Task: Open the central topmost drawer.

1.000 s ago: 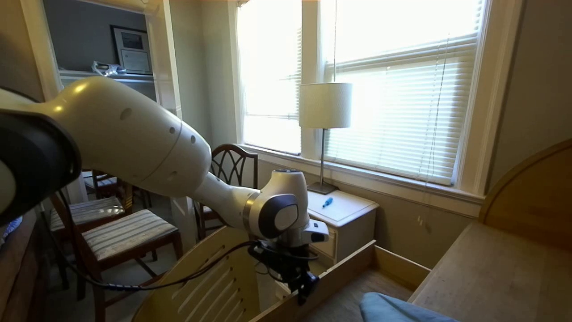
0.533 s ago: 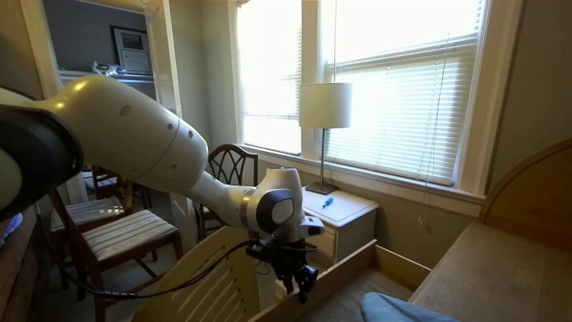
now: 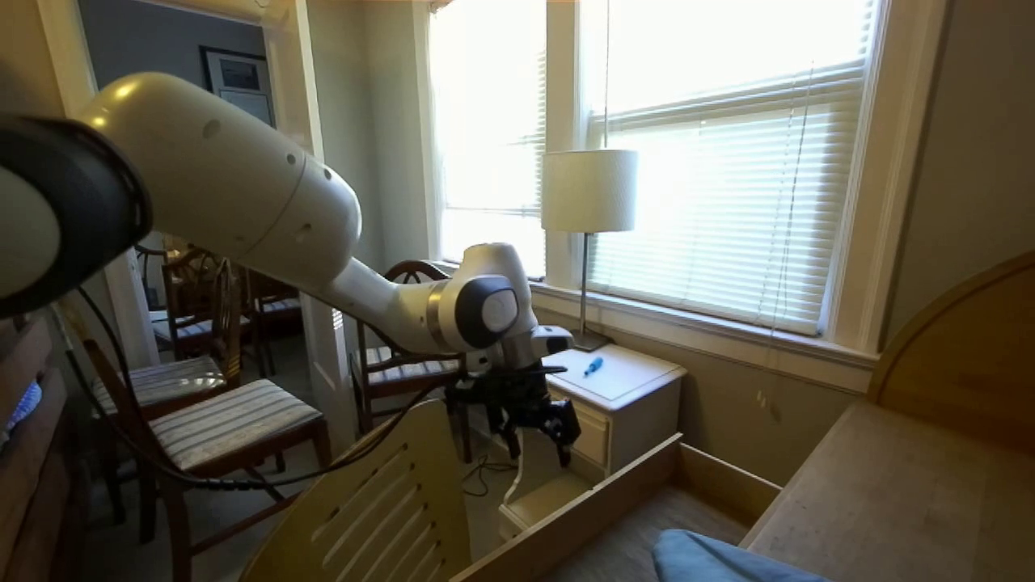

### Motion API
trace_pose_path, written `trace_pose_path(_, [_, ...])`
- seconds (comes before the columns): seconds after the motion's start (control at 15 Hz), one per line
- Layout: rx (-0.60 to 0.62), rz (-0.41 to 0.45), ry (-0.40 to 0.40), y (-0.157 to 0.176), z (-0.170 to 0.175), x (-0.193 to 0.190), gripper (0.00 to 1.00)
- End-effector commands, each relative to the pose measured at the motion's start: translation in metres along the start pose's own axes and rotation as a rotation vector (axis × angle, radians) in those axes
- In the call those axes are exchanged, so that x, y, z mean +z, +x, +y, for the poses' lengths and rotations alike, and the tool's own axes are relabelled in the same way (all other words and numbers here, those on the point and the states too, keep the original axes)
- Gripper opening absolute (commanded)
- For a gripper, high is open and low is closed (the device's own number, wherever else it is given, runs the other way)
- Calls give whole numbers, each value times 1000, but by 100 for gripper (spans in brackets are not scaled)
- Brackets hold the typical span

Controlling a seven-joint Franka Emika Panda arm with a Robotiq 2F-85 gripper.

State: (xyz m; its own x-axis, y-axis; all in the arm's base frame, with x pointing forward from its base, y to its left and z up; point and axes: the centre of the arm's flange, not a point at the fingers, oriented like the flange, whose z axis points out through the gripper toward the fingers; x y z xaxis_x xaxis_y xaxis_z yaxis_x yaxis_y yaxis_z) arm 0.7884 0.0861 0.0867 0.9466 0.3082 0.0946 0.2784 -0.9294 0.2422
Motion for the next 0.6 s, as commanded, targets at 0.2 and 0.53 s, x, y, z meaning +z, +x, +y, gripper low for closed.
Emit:
trace_pose_path(0.2, [222,20,3,-13,37,-74,100])
trace_pose_path(0.53, [198,40,-16,14,45,-63,100])
